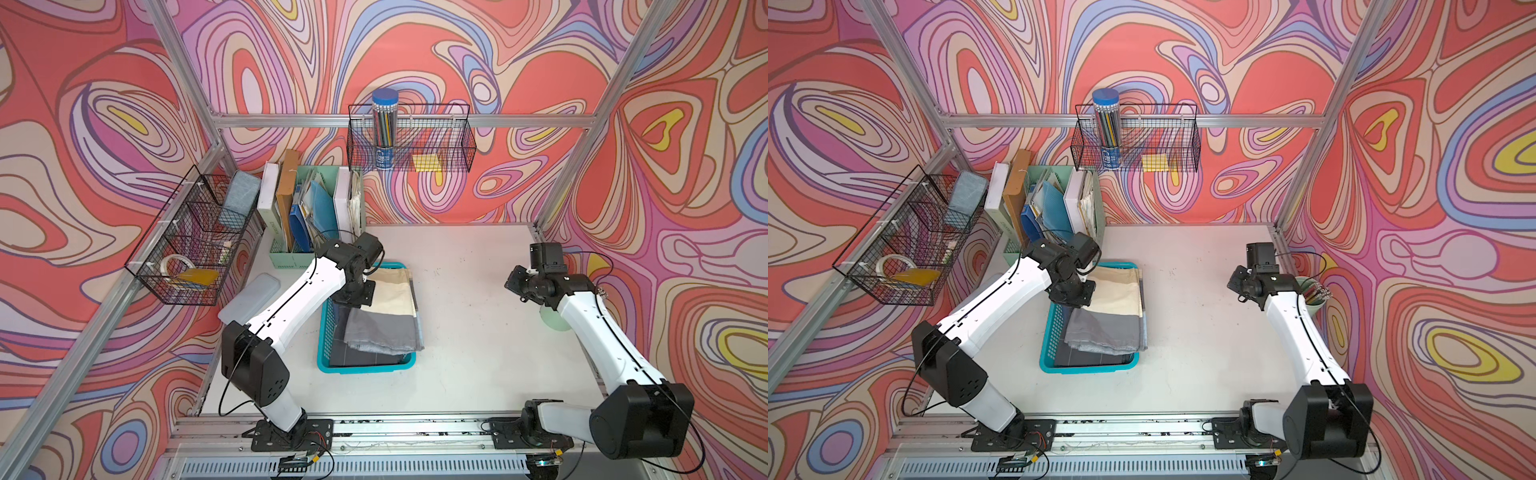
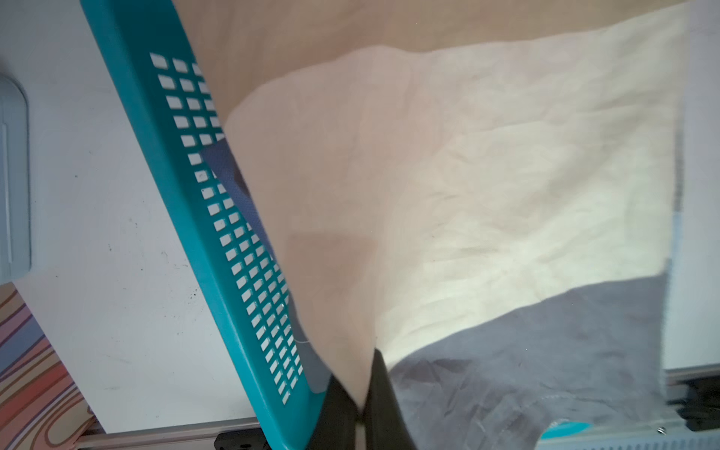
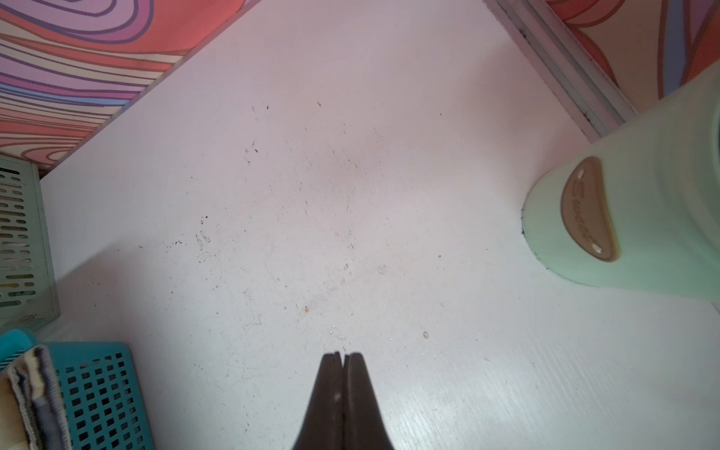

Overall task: Put the folded pillowcase in the basket
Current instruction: Place the pillowcase in the basket.

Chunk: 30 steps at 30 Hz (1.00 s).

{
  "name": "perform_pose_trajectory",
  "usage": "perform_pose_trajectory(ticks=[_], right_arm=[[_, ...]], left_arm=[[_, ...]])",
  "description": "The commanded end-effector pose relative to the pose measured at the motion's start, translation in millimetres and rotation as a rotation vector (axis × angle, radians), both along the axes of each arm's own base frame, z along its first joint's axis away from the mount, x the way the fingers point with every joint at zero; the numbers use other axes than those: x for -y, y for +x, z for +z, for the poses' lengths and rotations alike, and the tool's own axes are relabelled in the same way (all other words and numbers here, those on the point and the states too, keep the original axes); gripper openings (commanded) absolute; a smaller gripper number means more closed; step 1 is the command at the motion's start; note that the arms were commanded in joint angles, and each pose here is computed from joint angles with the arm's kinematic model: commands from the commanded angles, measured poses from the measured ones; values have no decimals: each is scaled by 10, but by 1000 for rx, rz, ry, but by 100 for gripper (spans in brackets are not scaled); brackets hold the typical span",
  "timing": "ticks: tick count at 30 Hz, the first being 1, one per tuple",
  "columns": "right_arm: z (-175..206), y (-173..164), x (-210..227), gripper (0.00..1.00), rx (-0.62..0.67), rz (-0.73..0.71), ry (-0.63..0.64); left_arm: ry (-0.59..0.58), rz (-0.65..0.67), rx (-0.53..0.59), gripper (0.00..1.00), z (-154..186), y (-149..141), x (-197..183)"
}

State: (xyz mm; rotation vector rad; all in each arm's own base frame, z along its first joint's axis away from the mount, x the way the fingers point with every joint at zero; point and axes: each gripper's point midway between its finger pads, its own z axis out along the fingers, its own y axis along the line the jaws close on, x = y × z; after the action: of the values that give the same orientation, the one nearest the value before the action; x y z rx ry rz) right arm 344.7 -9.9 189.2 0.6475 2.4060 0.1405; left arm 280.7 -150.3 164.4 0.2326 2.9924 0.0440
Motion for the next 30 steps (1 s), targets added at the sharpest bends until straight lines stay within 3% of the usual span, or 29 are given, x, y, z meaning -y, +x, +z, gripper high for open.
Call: perform_pose_trajectory(ticks=[1, 7, 12, 16, 24, 30], right_arm=[[185, 33, -19, 0, 55, 12, 8], [197, 8, -21, 0, 55, 20, 5], [172, -36, -26, 0, 48, 23, 5], [159, -51, -33, 0, 44, 24, 9], [144, -39, -71, 0, 43, 33, 31], [142, -33, -92, 0, 42, 38, 42]], left_arm=[[-18, -8, 1, 0, -168, 14, 22], [147, -44, -1, 0, -346, 206, -244], [201, -52, 9, 0, -368, 323, -382], [140, -37, -13, 0, -390, 266, -315], [233, 25, 6, 0, -551, 166, -558], [221, 75, 30, 0, -590, 153, -600]])
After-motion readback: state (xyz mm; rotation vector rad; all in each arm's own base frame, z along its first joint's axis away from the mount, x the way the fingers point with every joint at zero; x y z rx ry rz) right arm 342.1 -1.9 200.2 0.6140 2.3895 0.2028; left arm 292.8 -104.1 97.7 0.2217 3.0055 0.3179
